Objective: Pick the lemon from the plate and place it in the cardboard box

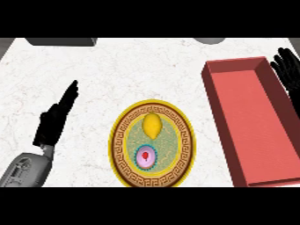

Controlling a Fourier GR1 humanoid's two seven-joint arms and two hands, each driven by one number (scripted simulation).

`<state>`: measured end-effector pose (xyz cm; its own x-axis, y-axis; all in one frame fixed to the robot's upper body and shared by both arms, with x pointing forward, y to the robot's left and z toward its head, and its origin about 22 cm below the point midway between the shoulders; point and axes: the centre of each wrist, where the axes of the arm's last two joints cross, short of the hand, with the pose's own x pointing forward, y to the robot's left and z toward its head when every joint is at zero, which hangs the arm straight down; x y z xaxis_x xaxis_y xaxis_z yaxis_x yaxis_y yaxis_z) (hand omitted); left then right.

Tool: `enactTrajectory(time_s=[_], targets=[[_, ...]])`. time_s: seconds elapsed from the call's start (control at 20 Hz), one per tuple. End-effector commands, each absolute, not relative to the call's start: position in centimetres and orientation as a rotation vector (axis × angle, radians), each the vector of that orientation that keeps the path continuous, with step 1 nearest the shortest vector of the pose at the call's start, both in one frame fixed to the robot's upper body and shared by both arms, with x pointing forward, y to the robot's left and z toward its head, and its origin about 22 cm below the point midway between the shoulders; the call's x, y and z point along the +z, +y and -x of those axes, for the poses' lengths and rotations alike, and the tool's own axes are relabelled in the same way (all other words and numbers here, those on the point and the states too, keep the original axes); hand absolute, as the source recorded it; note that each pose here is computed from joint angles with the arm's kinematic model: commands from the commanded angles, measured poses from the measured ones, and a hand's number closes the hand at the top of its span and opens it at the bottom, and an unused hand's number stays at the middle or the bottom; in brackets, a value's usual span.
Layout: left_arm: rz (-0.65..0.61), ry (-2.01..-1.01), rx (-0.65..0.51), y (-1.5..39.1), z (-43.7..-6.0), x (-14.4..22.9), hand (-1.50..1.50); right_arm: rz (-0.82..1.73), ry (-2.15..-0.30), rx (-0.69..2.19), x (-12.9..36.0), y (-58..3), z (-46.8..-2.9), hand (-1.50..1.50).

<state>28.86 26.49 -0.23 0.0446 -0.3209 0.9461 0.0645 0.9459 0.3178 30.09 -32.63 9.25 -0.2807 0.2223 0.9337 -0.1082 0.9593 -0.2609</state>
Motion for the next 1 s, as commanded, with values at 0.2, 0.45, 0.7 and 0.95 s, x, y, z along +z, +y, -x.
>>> enactTrajectory(time_s=[0.2,0.45,0.7,0.95], targets=[[-0.117,-1.500,-0.056,29.6,-28.4,3.2,0.00,-0.012,-1.720,0.394,11.8,-20.5,-31.1,-1.50],[-0.059,-1.441,0.024,31.2,-26.9,3.3,0.00,0.372,-2.041,0.191,10.3,-18.3,-29.5,-1.50],[-0.051,-1.450,0.044,31.1,-25.9,4.6,0.00,0.330,-2.179,0.485,10.9,-12.7,-26.4,-1.50],[-0.059,-1.430,0.057,31.9,-25.7,3.7,0.00,0.535,-1.811,0.904,12.2,-14.0,-27.1,-1.50]])
